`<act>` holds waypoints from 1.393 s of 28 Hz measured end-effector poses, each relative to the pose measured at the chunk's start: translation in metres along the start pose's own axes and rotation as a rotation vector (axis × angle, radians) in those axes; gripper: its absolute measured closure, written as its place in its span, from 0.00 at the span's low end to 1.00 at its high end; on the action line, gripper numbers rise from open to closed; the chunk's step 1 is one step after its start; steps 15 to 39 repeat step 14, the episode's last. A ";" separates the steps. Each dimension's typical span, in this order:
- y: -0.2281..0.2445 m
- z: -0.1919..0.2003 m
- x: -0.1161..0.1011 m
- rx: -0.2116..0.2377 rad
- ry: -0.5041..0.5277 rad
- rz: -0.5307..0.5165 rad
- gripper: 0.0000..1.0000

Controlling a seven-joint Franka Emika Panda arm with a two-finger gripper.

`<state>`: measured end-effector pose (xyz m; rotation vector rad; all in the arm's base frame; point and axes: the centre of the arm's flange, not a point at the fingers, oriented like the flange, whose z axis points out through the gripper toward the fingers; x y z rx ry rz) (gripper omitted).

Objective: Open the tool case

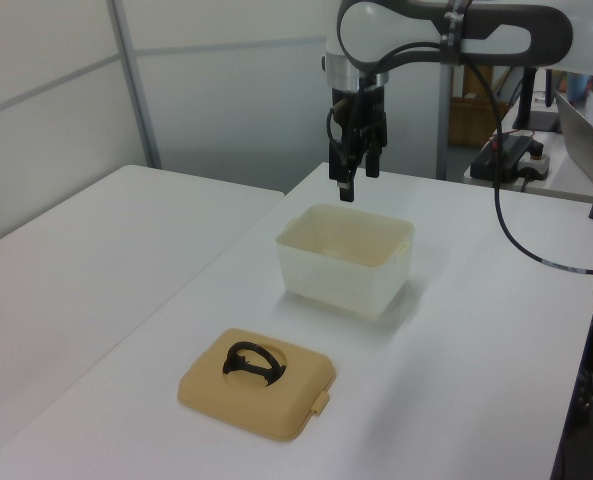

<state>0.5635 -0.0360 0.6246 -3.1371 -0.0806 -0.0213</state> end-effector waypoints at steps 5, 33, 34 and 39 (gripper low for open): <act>0.001 -0.010 0.000 -0.003 0.020 0.002 0.00; 0.006 -0.010 0.000 -0.003 0.021 0.010 0.00; 0.006 -0.010 0.000 -0.003 0.021 0.010 0.00; 0.006 -0.010 0.000 -0.003 0.021 0.010 0.00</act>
